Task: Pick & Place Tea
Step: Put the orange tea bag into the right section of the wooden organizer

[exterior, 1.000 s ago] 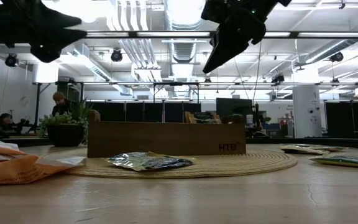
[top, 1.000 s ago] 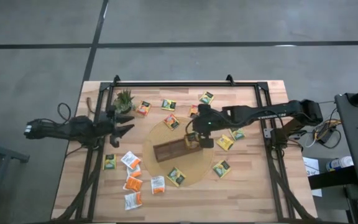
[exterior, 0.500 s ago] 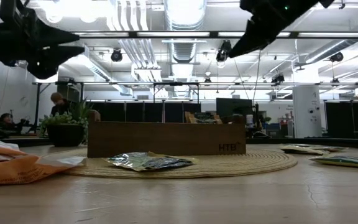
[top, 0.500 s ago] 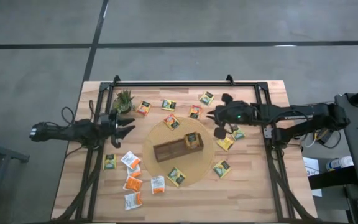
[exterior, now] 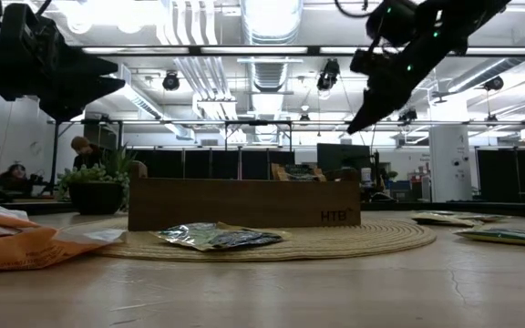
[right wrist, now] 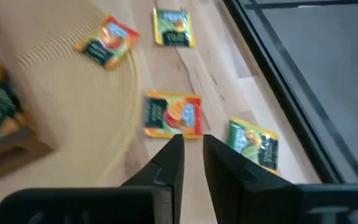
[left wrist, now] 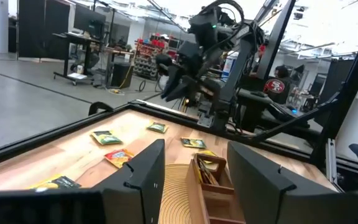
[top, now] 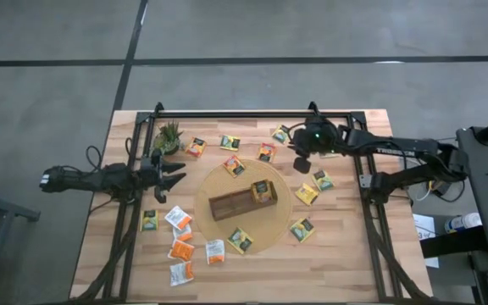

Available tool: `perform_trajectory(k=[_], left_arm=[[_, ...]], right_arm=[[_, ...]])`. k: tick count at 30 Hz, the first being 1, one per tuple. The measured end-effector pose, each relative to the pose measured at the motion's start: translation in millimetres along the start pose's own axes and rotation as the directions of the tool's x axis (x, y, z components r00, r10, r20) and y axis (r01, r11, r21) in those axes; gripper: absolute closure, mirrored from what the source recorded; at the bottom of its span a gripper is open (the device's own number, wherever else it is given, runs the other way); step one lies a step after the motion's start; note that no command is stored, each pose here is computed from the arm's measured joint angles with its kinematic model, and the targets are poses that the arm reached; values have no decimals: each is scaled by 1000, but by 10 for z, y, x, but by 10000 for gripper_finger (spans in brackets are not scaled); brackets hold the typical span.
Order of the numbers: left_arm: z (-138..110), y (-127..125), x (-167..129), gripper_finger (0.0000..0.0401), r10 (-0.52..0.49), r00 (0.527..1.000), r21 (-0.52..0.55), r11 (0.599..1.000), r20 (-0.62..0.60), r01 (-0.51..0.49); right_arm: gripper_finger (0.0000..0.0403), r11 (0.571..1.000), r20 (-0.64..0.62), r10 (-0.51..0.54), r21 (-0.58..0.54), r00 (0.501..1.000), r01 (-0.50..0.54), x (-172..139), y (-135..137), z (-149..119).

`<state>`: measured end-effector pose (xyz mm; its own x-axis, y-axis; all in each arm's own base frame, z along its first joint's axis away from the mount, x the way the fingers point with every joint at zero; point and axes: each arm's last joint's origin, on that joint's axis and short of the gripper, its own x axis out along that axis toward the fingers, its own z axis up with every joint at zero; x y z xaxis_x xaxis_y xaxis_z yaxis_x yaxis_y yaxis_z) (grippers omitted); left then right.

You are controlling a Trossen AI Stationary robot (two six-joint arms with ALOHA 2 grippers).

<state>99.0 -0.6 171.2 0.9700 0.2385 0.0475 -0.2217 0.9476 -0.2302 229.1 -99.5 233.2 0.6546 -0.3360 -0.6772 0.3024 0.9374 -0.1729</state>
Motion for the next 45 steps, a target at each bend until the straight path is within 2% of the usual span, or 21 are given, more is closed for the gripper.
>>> perform_trajectory(k=[5,16,22,28,37,45], left_arm=[[-1,0,0,233,0,1000,0,1000,0,0],[-5,1,0,233,0,1000,0,1000,-3,0],[-6,1,1,233,0,1000,0,1000,-3,0],[-6,1,1,233,0,1000,0,1000,-3,0],[-8,1,1,233,0,1000,0,1000,-4,0],[-9,1,1,233,0,1000,1,1000,-5,0]], right_arm=[[317,995,-51,-13,-98,999,7,203,-64,-54],[187,962,-144,2,-269,990,-41,649,-52,-177],[146,945,-195,15,-319,981,-77,913,-45,-196],[136,927,-235,56,-348,970,-138,1161,-24,-177],[147,901,-246,228,-314,942,-300,1289,9,-88],[154,904,-275,215,-306,937,-298,1429,-21,-116]])
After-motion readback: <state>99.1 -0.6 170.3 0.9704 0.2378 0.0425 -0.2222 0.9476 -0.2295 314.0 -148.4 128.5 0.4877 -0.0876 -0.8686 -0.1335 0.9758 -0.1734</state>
